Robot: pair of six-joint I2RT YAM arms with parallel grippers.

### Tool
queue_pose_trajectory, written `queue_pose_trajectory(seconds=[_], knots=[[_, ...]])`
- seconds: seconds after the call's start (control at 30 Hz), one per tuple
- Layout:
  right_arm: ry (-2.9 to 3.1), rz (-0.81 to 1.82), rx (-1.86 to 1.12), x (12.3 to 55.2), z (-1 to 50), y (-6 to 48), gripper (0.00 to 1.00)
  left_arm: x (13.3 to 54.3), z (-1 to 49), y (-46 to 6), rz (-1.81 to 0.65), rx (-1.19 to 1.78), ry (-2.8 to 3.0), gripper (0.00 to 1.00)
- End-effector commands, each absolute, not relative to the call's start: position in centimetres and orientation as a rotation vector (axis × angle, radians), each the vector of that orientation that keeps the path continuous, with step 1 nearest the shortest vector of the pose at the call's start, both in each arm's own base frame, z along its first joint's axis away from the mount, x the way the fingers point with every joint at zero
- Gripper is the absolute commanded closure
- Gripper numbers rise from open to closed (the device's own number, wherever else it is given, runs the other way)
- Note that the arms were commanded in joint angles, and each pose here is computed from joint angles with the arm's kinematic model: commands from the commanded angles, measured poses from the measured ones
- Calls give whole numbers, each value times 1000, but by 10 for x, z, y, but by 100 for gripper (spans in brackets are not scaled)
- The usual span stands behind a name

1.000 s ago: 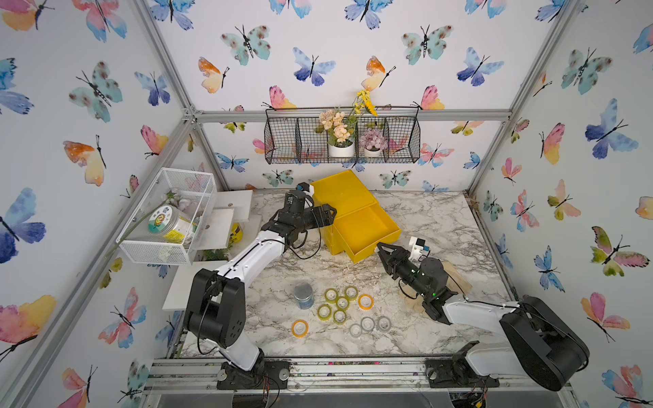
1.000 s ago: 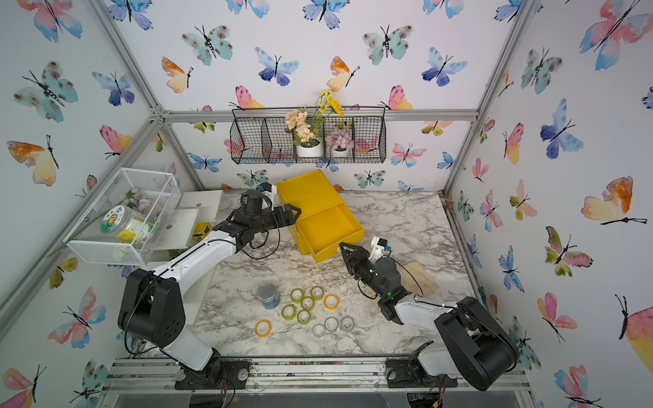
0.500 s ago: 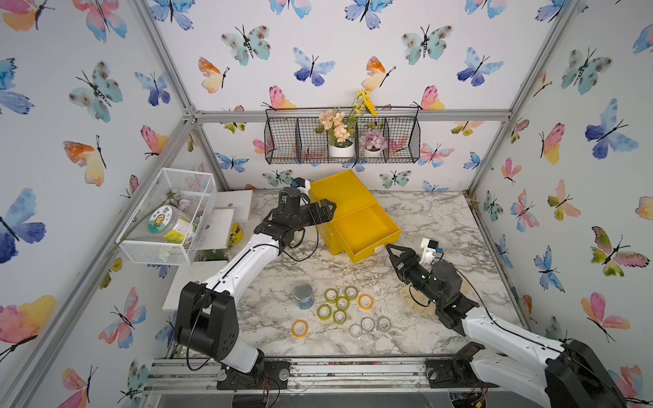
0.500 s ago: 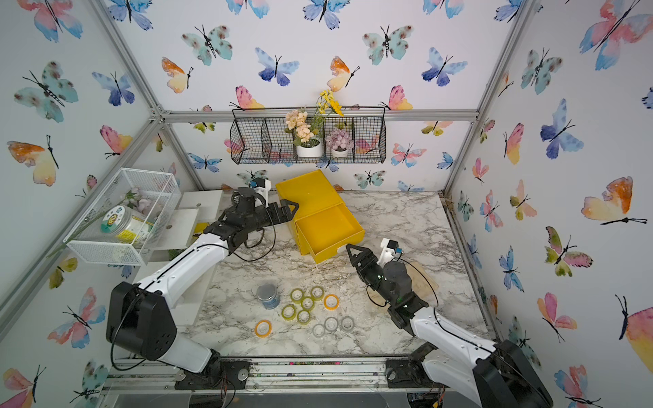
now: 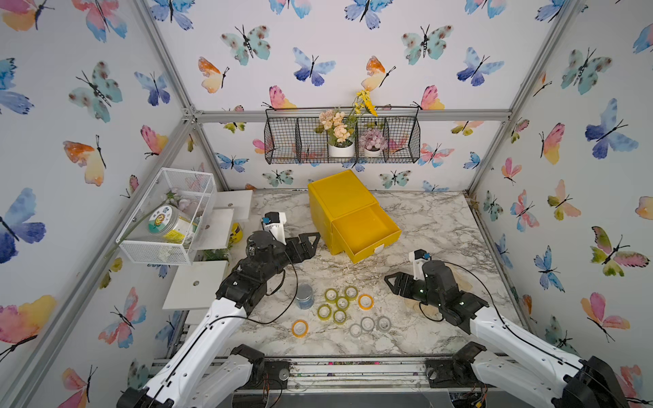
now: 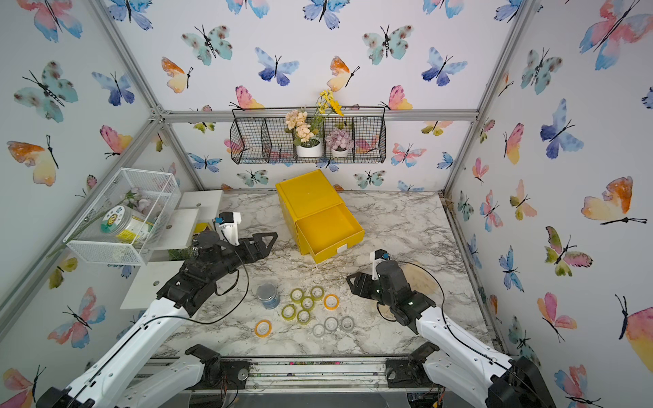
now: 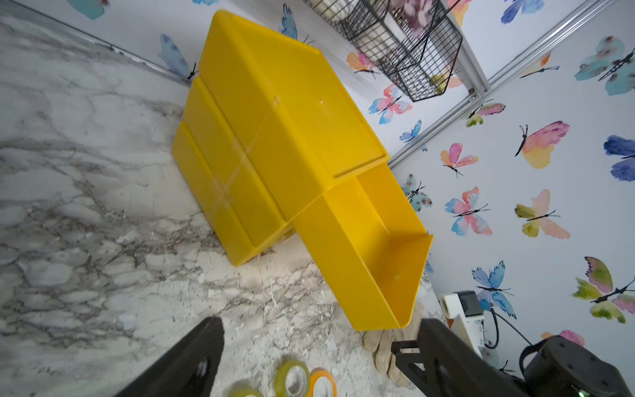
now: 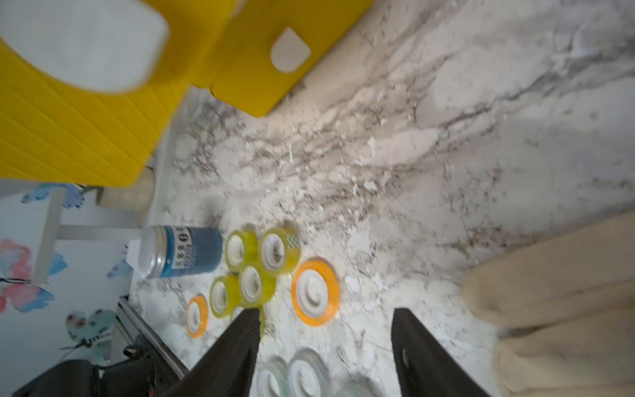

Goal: Place the transparent tape into the drawer according to color
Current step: Pick up the tape at the center of the board.

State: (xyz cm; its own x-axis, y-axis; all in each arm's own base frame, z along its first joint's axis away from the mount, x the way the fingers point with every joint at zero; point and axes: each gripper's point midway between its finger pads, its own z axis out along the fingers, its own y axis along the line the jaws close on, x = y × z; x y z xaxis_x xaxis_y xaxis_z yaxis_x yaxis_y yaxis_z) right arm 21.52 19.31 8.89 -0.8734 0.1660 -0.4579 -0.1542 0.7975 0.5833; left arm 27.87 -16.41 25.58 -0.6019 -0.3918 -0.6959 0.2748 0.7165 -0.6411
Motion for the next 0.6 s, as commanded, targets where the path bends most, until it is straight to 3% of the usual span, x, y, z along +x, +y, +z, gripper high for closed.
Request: queue_pose_trajectory(seconds=[0.0,0.23,0.57], knots=[[2638,839,-127,180,58,187,33,259,243,-158,-962,-131,2028,4],[2694,759,-234,163,42,192,33,240,224,-152,-954,-133,2081,1],[2652,514,-380,163,59,194,30,240,216,-151,-936,-132,2104,1]])
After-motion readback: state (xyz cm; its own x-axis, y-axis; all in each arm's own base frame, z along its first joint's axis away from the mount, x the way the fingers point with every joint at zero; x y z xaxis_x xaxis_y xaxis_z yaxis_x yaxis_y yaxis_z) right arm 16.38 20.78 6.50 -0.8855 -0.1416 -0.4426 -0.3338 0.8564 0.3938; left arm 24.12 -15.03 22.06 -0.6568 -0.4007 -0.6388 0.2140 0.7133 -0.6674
